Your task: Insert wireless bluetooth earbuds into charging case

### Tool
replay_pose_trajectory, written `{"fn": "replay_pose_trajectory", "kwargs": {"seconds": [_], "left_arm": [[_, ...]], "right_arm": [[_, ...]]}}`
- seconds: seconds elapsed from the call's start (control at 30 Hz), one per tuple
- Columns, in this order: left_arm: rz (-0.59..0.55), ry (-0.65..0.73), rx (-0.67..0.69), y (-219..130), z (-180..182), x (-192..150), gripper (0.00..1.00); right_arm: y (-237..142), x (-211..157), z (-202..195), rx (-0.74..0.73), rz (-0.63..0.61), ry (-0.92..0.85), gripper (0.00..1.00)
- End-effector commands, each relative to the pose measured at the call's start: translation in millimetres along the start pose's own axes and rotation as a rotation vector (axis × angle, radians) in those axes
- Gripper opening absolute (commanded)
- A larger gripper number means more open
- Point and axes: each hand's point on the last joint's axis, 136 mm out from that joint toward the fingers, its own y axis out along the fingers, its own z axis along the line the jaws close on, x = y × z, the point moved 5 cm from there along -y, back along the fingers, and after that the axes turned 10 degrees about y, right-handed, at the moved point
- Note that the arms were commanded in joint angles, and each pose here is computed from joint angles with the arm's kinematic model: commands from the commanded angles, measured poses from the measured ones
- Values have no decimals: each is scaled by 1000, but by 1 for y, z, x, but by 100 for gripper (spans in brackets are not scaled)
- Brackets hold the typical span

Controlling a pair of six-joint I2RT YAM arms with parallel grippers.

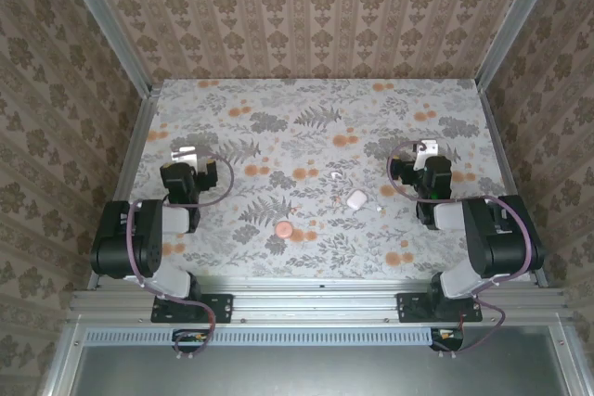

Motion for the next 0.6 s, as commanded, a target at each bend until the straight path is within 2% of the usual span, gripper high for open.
{"fn": "replay_pose_trajectory", "kwargs": {"seconds": [0.0,0.57], "left_arm": [[-34,-11,17,1,3,11,100],[-34,-13,14,1,3,12,100]], "right_arm": [[1,7,1,15,-13,6,100],[1,7,2,14,-16,5,100]]}}
